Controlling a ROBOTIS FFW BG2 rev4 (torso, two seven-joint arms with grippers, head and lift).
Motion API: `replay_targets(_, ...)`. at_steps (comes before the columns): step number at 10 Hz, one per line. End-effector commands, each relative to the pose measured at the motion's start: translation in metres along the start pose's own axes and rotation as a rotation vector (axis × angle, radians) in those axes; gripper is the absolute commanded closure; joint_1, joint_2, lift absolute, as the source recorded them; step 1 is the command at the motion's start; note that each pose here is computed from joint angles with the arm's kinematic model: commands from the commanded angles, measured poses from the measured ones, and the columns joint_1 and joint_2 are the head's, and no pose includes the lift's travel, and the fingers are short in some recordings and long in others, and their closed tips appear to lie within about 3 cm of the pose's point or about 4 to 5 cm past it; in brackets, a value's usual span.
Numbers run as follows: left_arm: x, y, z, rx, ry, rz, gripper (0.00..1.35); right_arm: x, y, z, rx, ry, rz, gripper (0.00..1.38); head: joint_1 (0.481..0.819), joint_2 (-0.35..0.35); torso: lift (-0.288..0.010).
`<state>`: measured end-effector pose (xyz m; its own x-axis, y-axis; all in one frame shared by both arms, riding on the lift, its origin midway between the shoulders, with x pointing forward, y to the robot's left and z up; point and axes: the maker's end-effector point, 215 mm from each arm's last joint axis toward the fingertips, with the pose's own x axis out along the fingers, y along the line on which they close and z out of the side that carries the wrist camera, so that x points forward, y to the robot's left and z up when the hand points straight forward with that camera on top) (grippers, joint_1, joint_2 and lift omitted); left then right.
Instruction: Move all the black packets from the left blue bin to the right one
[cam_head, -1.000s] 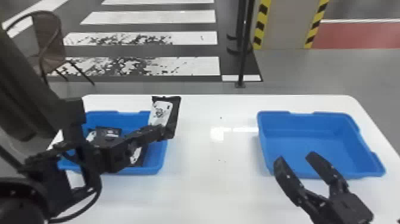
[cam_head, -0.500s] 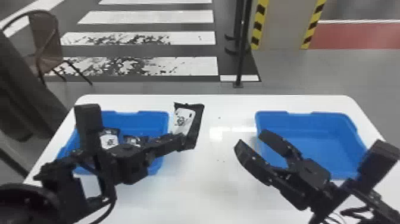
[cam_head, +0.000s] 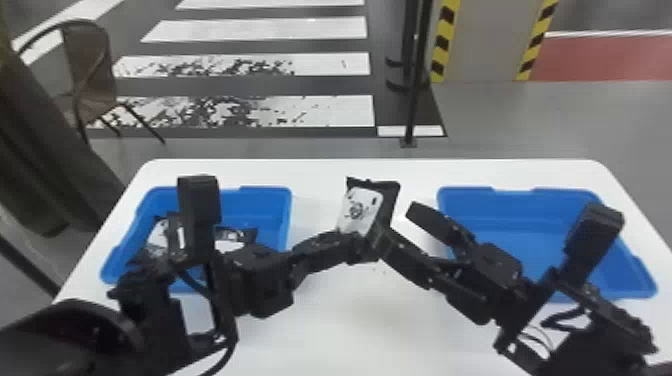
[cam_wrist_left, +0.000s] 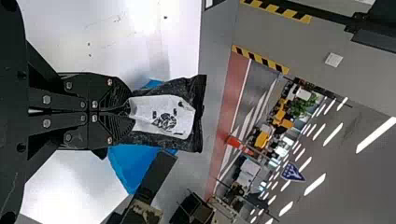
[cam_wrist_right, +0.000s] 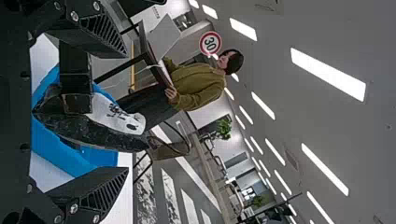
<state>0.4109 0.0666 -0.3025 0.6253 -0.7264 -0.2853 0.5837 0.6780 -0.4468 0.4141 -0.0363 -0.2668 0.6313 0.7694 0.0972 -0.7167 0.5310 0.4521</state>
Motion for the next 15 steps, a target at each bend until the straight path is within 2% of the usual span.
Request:
replay_targets(1,0.006,-0.014,-0.003,-0.004,0.008,-0.037,1.21,0.009,-0.002,0.004,-0.005,-0.003,0.011,0.17,0.695,0.044,-0.14)
replay_targets(3,0.011,-0.027,-0.003,-0.004,0.01,-0.07,1.21,0.013,-0.01,-0.002,0.007,0.007,0.002,0.18,0.695,0.026,-0.14)
replay_targets(4,0.011,-0.029,-0.004,-0.006,0.013,-0.075,1.21,0.015,-0.006,-0.002,0.022,0.003,0.016,0.3,0.695,0.016,-0.14)
replay_targets(5,0.011,-0.029,-0.006,-0.008,0.018,-0.075,1.21,0.017,-0.005,-0.004,0.035,0.003,0.023,0.82,0.695,0.014,-0.14)
replay_targets(6,0.011,-0.03,-0.007,-0.011,0.019,-0.076,1.21,0.017,-0.005,-0.004,0.034,0.002,0.02,1.22,0.695,0.017,-0.14)
replay_targets(7,0.011,-0.031,-0.007,-0.013,0.018,-0.078,1.21,0.017,-0.005,-0.002,0.031,-0.004,0.019,1.28,0.695,0.018,-0.14)
replay_targets(9,0.011,-0.034,-0.008,-0.025,0.017,-0.09,1.18,0.016,-0.005,0.0,0.029,-0.021,0.02,1.28,0.695,0.016,-0.14)
replay_targets(10,0.012,-0.037,-0.011,-0.042,0.016,-0.1,0.85,0.016,-0.005,0.003,0.024,-0.029,0.019,1.28,0.695,0.014,-0.14)
replay_targets(11,0.009,-0.037,-0.011,-0.051,0.007,-0.098,0.36,0.016,-0.008,0.005,0.021,-0.036,0.015,1.28,0.695,0.01,-0.14)
replay_targets(12,0.005,-0.03,-0.014,-0.066,-0.007,-0.08,0.07,0.011,-0.019,0.011,0.007,-0.043,-0.008,1.28,0.695,0.008,-0.14)
replay_targets(15,-0.03,0.004,-0.02,-0.108,-0.047,0.026,0.17,-0.024,-0.105,0.035,-0.08,-0.044,-0.185,1.28,0.695,-0.018,-0.14)
